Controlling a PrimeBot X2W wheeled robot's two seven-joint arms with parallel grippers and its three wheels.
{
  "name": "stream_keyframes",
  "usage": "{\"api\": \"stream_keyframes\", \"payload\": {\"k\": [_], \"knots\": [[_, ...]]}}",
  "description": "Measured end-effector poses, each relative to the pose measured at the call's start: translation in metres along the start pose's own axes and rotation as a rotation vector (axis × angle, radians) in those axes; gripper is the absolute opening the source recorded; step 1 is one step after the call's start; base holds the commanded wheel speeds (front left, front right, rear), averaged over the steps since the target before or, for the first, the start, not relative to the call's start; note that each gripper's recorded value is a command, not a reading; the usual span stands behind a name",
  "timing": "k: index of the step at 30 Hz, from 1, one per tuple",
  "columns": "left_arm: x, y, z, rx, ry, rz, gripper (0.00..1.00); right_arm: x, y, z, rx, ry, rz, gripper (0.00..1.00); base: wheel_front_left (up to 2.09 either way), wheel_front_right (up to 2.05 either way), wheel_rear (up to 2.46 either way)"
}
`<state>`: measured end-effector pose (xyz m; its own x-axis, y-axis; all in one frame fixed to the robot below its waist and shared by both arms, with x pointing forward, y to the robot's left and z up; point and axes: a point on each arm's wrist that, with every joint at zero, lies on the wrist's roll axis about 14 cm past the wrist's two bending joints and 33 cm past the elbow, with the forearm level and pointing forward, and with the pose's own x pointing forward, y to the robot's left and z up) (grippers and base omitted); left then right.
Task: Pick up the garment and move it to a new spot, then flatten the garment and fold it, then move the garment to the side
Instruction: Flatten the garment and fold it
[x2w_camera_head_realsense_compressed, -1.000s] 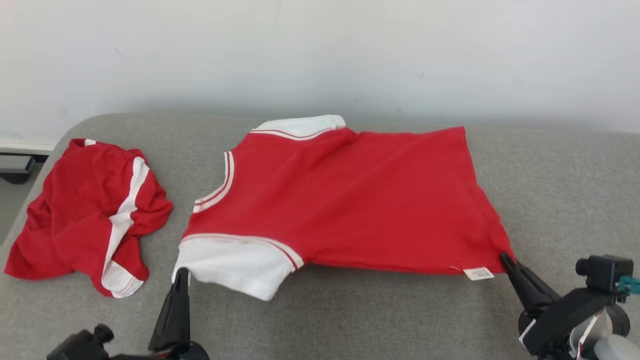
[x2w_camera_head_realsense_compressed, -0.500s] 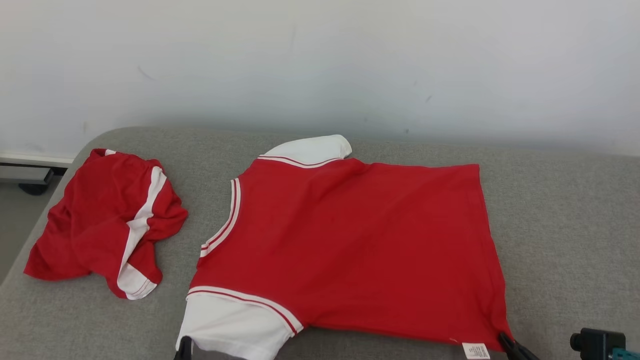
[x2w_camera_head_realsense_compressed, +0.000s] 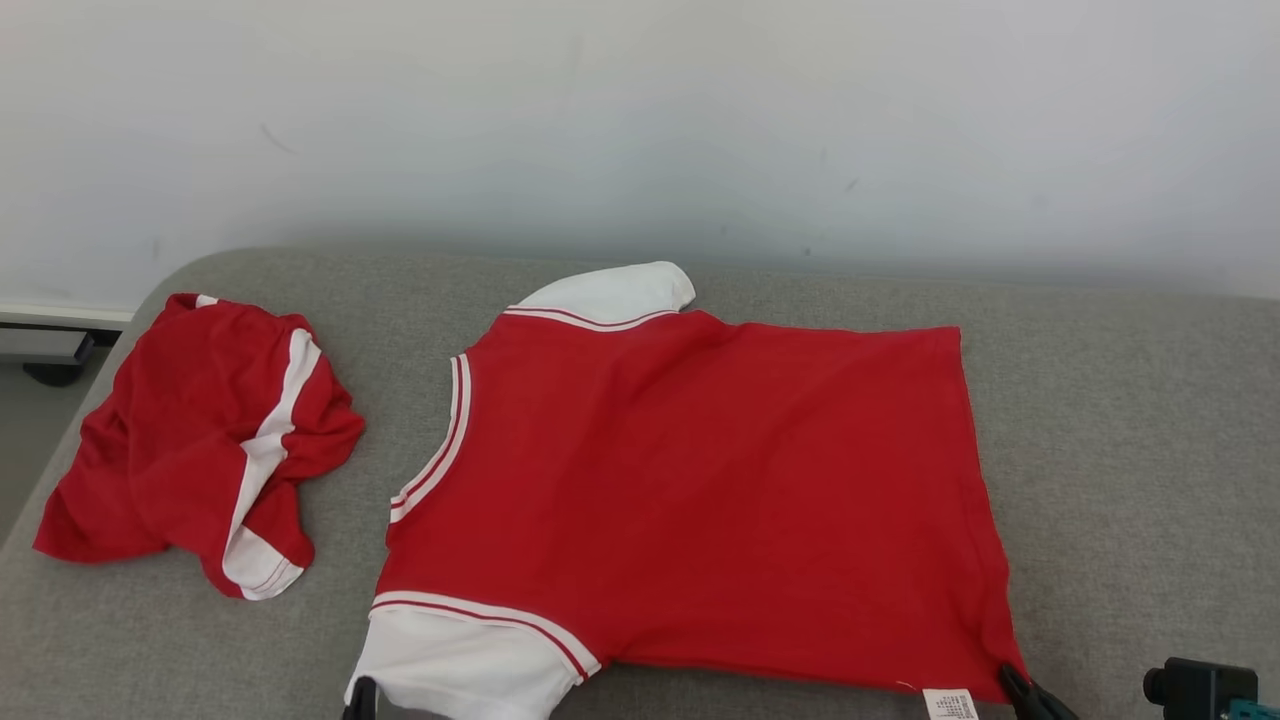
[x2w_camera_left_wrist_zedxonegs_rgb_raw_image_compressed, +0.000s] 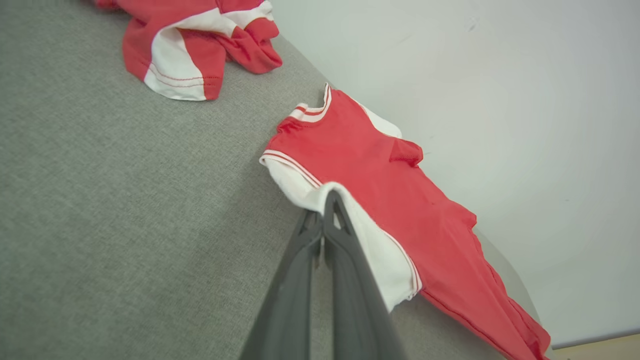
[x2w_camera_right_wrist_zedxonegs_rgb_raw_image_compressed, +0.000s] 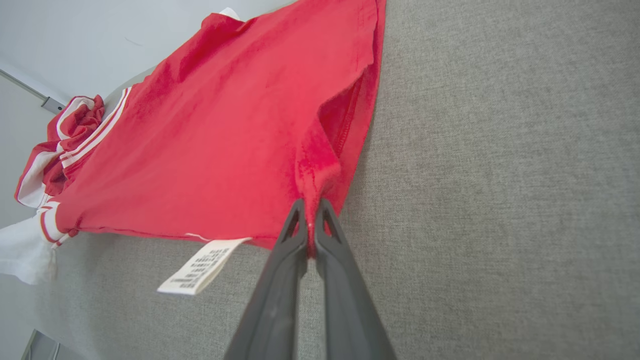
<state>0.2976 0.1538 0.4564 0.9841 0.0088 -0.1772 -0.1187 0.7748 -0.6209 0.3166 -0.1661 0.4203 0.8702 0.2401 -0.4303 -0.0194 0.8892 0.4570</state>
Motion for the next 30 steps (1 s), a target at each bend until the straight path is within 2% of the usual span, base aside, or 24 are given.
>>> {"api": "stream_keyframes", "payload": {"k": [14,30], "knots": [[0.043,-0.050,0.038,0.127,-0.050,-0.216,0.00,0.013,0.000,0.028,-0.040,-0.045,-0.007,0.00,0.00,0.00,0.00],[0.122,-0.073,0.052,0.256,0.027,-0.325,0.00,0.052,0.001,0.051,-0.051,-0.022,0.000,0.00,0.00,0.00,0.00]]}}
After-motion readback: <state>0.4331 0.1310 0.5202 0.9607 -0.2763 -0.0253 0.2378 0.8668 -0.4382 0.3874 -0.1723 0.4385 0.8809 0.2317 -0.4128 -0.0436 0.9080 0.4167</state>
